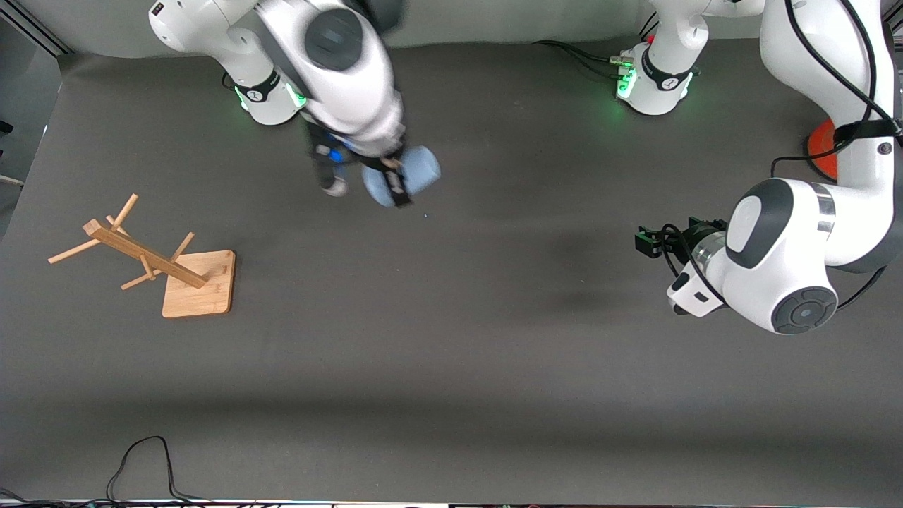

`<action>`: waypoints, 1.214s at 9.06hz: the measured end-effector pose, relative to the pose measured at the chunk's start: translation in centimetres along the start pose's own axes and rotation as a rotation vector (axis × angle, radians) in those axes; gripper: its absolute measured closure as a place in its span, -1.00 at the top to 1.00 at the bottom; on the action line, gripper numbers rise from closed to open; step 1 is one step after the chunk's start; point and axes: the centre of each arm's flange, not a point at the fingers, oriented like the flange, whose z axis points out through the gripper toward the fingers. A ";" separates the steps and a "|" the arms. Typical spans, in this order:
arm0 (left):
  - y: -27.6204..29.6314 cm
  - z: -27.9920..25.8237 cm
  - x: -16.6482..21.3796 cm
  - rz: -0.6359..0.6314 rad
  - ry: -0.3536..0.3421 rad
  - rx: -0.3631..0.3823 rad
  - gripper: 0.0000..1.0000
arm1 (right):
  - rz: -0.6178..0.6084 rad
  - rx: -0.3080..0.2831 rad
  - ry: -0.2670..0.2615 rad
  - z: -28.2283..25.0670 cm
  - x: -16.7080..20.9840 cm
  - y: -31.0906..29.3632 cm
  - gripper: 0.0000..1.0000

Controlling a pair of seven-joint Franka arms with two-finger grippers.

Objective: Rotate and upright cup with both arms

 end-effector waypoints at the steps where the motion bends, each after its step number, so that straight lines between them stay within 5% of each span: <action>1: 0.2 -0.9 0.0 0.005 0.039 -0.032 1.00 | 0.053 0.008 0.017 4.4 -3.8 -1.0 0.64; 5: 0.8 -3.3 -0.4 0.017 0.166 -0.087 0.99 | 0.171 0.086 0.083 15.8 -12.4 -1.7 0.64; 11: 2.1 -1.2 0.9 0.023 0.202 -0.106 0.97 | 0.226 0.110 0.132 26.3 -13.7 -2.4 0.64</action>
